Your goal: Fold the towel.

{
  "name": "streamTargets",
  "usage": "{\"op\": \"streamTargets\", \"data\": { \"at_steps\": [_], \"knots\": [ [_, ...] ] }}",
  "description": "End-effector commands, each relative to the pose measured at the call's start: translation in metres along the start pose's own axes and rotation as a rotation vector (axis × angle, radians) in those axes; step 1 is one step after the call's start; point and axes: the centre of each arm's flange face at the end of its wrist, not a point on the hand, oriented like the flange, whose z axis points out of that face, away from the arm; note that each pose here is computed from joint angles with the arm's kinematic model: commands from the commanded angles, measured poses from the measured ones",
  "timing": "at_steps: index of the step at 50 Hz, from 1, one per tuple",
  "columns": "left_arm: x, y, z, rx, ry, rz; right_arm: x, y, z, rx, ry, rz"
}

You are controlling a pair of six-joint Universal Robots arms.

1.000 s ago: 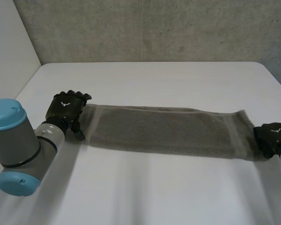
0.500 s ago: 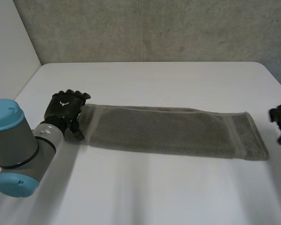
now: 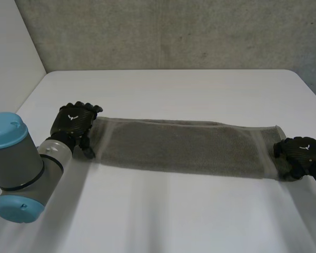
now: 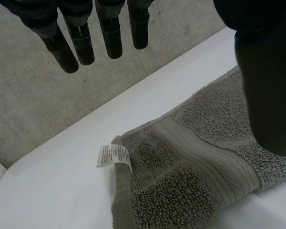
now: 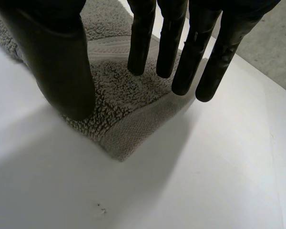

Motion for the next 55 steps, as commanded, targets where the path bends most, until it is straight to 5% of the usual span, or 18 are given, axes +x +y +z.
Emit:
{"op": "streamTargets", "data": {
  "at_steps": [1, 16, 29, 37, 42, 45, 47, 55],
  "knots": [
    [0.000, 0.000, 0.000, 0.000, 0.001, 0.000, -0.001, 0.003, 0.003, -0.004, -0.005, -0.004],
    [-0.001, 0.000, 0.001, 0.008, -0.005, 0.001, 0.026, 0.003, 0.012, -0.017, 0.182, -0.038],
    [-0.003, -0.004, 0.001, 0.017, -0.012, 0.001, 0.098, 0.002, 0.012, -0.067, 0.392, -0.108],
    [-0.006, -0.015, -0.002, 0.053, -0.022, 0.002, 0.109, -0.031, 0.010, -0.038, 0.447, -0.208],
    [-0.008, -0.023, -0.004, 0.076, -0.030, 0.002, 0.048, -0.117, 0.012, 0.211, 0.364, -0.267],
    [-0.009, -0.024, -0.004, 0.079, -0.031, 0.003, 0.030, -0.132, 0.013, 0.255, 0.335, -0.274],
    [-0.009, -0.027, -0.004, 0.087, -0.031, 0.002, -0.024, -0.166, 0.010, 0.365, 0.243, -0.314],
    [-0.008, -0.031, -0.006, 0.100, -0.029, -0.027, -0.180, -0.178, 0.001, 0.511, -0.116, -0.404]
  ]
}}
